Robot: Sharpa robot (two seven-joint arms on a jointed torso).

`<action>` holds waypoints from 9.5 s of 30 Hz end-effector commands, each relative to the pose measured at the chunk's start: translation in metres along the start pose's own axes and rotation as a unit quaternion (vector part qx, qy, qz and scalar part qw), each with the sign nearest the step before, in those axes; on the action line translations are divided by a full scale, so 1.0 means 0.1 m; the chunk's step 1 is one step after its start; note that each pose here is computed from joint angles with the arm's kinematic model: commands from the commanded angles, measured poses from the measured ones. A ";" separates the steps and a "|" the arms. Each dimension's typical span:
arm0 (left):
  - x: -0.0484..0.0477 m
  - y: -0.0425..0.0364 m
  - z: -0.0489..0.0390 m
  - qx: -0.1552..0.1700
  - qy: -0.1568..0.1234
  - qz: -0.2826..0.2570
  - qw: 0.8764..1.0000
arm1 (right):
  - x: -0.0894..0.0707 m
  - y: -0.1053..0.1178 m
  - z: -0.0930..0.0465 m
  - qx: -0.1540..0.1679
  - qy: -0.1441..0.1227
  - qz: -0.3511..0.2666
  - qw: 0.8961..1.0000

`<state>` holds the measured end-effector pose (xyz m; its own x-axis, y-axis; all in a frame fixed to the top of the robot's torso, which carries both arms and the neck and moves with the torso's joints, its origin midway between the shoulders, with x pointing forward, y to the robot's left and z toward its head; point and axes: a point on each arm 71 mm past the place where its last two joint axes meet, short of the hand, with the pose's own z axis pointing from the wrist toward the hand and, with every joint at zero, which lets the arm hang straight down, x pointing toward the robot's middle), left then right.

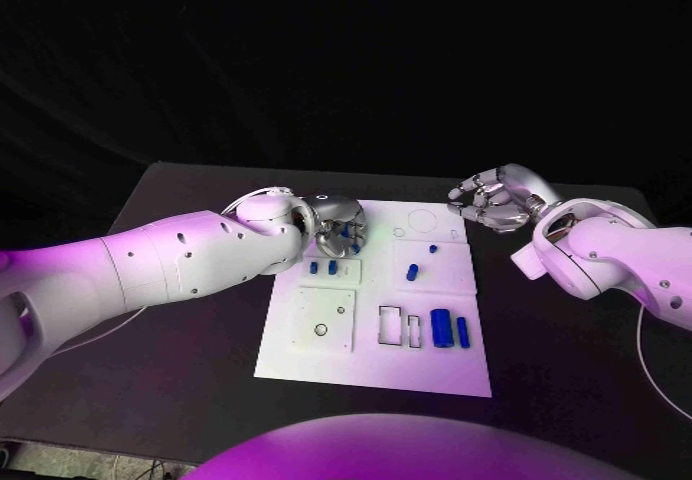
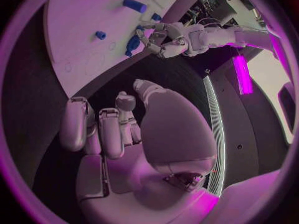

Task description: Assemble the parts on the task board

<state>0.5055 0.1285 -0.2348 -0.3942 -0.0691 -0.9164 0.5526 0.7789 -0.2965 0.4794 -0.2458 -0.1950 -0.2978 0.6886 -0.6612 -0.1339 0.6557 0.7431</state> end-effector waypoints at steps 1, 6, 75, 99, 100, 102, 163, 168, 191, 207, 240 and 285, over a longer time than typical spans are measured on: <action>-0.055 -0.034 -0.036 0.017 -0.024 -0.021 0.999 | 0.01 0.00 0.00 -0.003 0.002 -0.001 1.000; -0.119 -0.024 -0.122 0.018 -0.032 -0.036 0.999 | 0.00 -0.01 0.00 -0.002 0.001 -0.001 1.000; -0.050 0.407 -0.324 -0.050 0.030 -0.082 0.995 | 0.03 -0.03 -0.02 0.001 0.002 -0.002 1.000; -0.031 0.401 -0.294 -0.053 0.031 -0.067 0.996 | 0.03 -0.03 -0.01 0.001 0.000 -0.003 1.000; -0.033 0.402 -0.295 -0.053 0.029 -0.067 0.996 | 0.03 -0.03 -0.01 0.001 0.000 -0.003 1.000; -0.036 0.403 -0.296 -0.053 0.027 -0.066 0.996 | 0.02 -0.03 -0.01 0.001 0.000 -0.003 1.000; -0.469 0.709 -0.905 0.036 -0.203 -0.571 0.795 | 0.40 0.07 0.04 -0.092 0.090 -0.360 0.924; -0.486 0.697 -0.950 0.043 -0.220 -0.605 0.764 | 0.50 0.08 0.06 -0.092 0.096 -0.372 0.919; -0.484 0.747 -1.032 0.036 -0.225 -0.622 0.749 | 0.72 0.09 0.10 -0.090 0.111 -0.393 0.908; -0.476 0.764 -1.037 0.028 -0.221 -0.623 0.749 | 0.79 0.03 0.10 -0.074 0.114 -0.407 0.903; -0.455 0.802 -1.022 0.017 -0.210 -0.627 0.751 | 0.73 0.28 -0.02 -0.130 0.033 -0.384 0.914; -0.432 0.674 -0.916 0.029 -0.187 -0.634 0.750 | 2.02 1.03 -0.34 -0.259 0.142 -0.284 0.912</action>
<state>0.4931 0.2440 -0.1916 -0.3833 -0.9191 0.0910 -0.0524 -0.0767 -0.9957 0.3743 -0.0509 -0.2472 -0.2704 0.1391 -0.9526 -0.7350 0.6093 0.2976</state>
